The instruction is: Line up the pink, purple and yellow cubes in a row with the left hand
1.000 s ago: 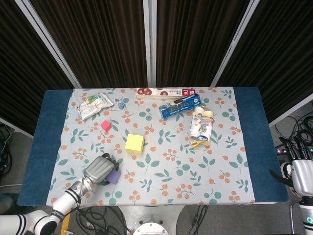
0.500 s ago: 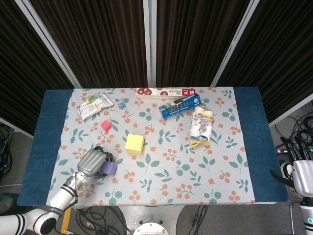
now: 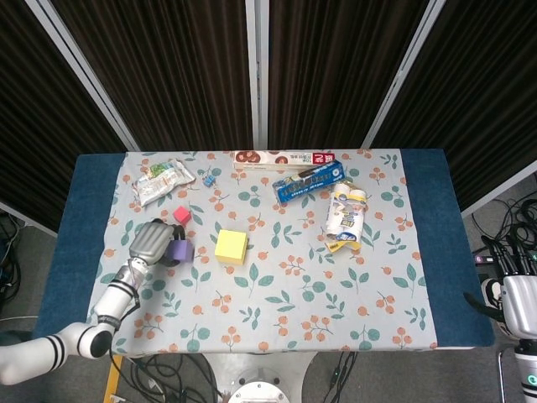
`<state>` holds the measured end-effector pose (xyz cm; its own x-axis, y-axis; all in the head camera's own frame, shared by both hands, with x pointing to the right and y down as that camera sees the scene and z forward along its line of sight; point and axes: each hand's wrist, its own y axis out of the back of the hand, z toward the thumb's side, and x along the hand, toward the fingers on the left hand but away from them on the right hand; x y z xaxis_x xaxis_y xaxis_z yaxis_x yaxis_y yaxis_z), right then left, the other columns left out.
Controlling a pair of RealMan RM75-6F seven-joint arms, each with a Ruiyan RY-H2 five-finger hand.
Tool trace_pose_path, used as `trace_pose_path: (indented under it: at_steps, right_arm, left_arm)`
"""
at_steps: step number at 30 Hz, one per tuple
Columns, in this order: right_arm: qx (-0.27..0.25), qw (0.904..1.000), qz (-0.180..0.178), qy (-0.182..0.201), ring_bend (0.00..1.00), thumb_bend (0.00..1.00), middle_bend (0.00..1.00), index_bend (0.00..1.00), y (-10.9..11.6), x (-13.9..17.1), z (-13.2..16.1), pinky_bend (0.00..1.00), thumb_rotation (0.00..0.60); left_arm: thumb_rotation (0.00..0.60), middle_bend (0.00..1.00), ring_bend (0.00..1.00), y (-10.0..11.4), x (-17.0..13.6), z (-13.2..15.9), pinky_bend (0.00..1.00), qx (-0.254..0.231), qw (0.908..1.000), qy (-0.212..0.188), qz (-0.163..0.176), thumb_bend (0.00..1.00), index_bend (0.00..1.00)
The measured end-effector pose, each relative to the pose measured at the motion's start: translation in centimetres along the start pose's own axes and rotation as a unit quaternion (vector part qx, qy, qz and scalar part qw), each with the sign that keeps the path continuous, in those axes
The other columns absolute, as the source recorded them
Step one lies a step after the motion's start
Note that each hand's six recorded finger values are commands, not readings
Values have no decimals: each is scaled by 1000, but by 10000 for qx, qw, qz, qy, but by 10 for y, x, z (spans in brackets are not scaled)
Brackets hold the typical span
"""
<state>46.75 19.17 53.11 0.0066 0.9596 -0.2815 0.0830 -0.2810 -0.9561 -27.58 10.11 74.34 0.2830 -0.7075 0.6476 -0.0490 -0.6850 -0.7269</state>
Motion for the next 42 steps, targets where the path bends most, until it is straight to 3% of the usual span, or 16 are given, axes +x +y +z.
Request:
trace_pose_path:
  at_steps: [14,33,42]
  right_arm:
    - [26,10000,-8,-58,20,0,158,79,2,2,-3,137,600]
    - [38,9999,-12,-108,20,0,162,79,3,5,-7,137,600]
    - [17,9999,-20,-127,20,0,163,79,3,4,-9,137,600]
  left_arm:
    - [600,606,517,7,33,40,305,36,9998,-185,-107,209,552]
    - [600,601,517,0,43,74,305,-115,9992,-198,-312,207,543]
    - [600,546,517,-5,44,78,304,-28,9991,-99,-421,205,428]
